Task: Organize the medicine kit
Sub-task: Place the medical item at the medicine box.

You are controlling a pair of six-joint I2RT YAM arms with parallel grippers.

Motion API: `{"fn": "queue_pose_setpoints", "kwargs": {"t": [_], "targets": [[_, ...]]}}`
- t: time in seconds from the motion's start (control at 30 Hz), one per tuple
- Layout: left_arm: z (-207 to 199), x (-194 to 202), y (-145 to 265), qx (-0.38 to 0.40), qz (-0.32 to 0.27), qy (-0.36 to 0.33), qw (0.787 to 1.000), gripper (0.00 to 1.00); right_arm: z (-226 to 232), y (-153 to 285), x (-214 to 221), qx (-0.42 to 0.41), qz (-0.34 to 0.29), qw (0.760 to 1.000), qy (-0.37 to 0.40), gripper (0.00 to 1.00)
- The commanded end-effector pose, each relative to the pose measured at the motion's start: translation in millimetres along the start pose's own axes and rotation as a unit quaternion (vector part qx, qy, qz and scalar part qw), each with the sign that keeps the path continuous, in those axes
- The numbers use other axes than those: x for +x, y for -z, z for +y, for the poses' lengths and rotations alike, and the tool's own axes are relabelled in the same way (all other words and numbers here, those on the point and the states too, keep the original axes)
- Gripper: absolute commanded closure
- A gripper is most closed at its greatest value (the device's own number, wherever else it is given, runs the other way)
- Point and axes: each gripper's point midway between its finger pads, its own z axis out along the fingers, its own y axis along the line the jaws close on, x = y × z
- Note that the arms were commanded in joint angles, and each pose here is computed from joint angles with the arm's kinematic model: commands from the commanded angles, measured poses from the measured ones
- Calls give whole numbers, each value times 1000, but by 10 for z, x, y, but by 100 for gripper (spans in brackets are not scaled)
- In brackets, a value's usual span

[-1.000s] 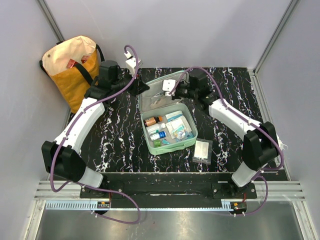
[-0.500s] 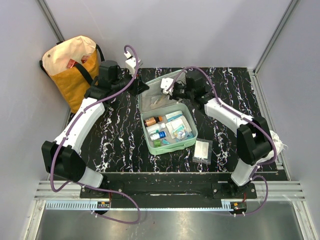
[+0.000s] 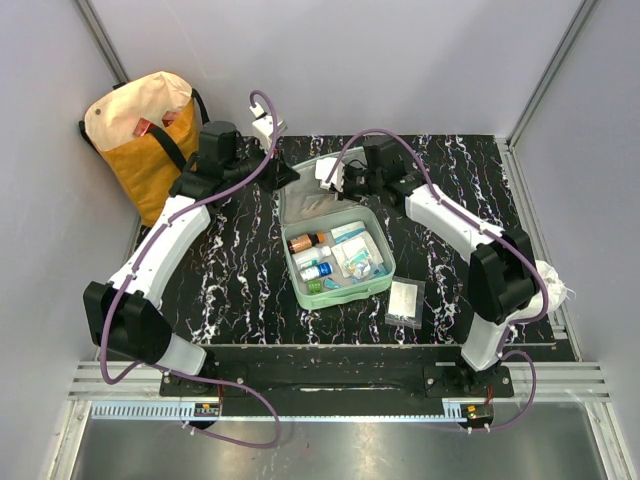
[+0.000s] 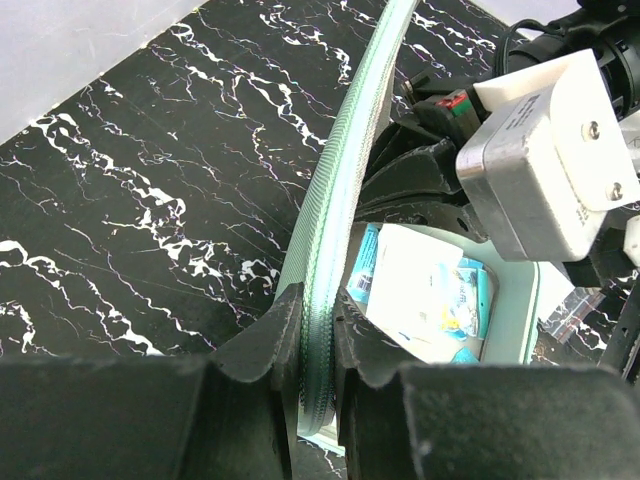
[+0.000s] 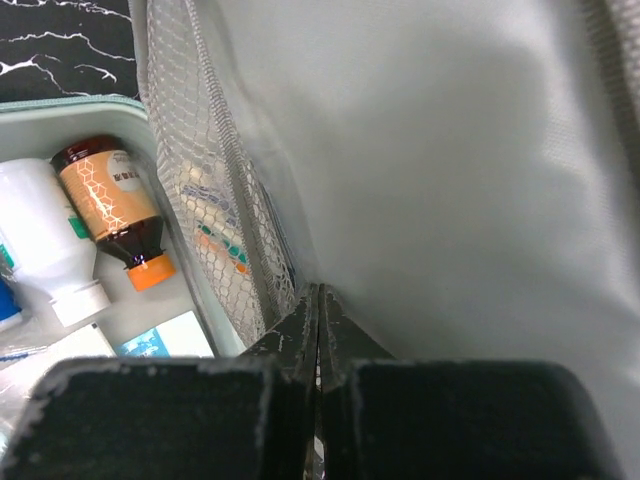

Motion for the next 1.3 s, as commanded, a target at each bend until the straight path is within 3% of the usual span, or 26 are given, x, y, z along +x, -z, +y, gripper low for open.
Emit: {"fn": "queue_pose_setpoints", "kwargs": {"t": [0.0,0.1,0.17,0.23,0.3,0.37,0.47,0.6,0.7,0.77,0.87,0.97,1.07,1.13,1.2,1.27], "targets": [[-6,-21,39,-5,-4,4,1000,89,95,73,184,-15,43,999,-12,100],[8,2,28,-8,0,9,1000,89,-98,167,-128,42,-18,999,6,99],[3,-3,32,-7,-1,9,1000,89,-265,275,-375,97,-69,993,14,88],[3,-5,36,-8,-1,8,1000,89,-402,414,-567,147,-108,983,18,68],[6,-2,40,-9,-1,8,1000,89,-504,584,-760,189,-144,971,30,64],[9,-1,45,-10,-1,9,1000,89,-495,703,-831,209,-160,964,41,52],[28,8,73,-20,8,20,1000,90,-464,906,-921,241,-184,952,34,48],[30,36,54,-19,9,22,1000,90,-444,1263,-1003,302,-223,926,-34,29],[1,-5,3,-4,2,31,1000,90,-492,1644,-840,380,-223,881,-172,13],[8,9,-13,-2,7,32,999,90,-401,1741,-696,395,-198,872,-214,13],[9,18,11,-6,8,29,1000,90,-343,1965,-506,435,-170,836,-287,13],[4,-4,60,-11,4,19,1000,90,-271,2228,-170,502,-122,776,-363,9],[6,-10,78,-14,-1,8,1000,90,-85,2482,282,577,-72,681,-446,9],[4,12,73,-14,0,8,1000,90,110,2531,510,591,-30,650,-476,9],[-1,32,67,-13,-1,10,1000,91,340,2525,673,582,10,635,-507,9],[-8,63,57,-11,-2,14,1000,91,532,2542,758,578,23,598,-555,12]]}}
